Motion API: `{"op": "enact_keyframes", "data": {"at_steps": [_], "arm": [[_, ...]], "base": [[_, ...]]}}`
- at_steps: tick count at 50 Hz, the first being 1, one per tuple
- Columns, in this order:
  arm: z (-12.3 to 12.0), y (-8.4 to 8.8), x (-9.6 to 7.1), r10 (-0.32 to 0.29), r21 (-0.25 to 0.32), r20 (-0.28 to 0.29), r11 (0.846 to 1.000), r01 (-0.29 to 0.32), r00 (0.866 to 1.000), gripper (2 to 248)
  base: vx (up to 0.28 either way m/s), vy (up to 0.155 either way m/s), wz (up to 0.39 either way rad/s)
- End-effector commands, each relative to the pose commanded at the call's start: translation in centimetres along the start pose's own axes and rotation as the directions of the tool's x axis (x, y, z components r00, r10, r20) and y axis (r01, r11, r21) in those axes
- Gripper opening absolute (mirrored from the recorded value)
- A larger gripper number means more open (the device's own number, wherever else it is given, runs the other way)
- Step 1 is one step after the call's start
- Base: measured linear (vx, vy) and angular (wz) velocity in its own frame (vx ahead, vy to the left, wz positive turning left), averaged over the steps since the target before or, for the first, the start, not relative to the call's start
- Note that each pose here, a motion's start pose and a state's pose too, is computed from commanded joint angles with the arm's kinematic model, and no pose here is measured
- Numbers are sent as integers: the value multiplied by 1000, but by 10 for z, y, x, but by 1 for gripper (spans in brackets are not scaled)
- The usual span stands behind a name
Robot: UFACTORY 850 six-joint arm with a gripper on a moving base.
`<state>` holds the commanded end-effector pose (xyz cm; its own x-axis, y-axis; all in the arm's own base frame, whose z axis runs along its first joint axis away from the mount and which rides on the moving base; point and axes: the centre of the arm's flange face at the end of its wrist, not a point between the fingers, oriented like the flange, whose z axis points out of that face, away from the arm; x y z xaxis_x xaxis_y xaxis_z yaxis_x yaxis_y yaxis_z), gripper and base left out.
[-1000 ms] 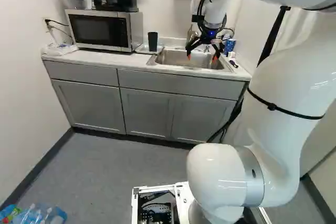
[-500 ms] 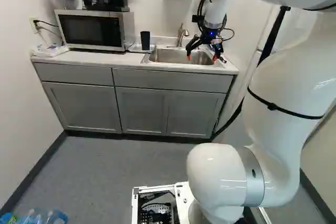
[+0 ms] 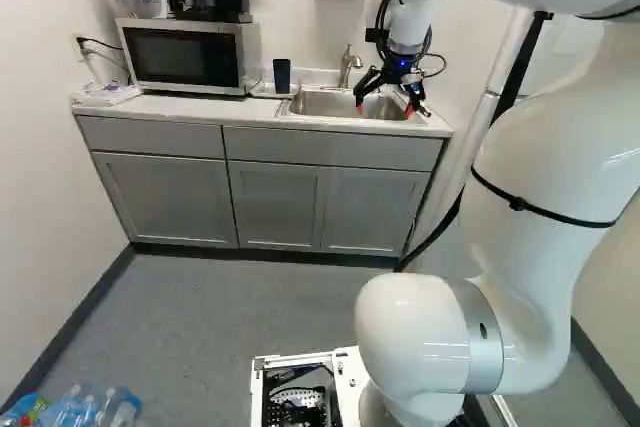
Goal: Rinse the cup and place it in the tray
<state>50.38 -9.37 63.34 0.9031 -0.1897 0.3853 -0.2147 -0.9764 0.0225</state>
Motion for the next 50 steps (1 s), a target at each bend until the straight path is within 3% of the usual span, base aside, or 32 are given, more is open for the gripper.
{"op": "enact_keyframes", "data": {"at_steps": [50], "arm": [[11,-4,-10,-9,8,-37,1000,10,999,247]], "base": [[0,0,0]]}}
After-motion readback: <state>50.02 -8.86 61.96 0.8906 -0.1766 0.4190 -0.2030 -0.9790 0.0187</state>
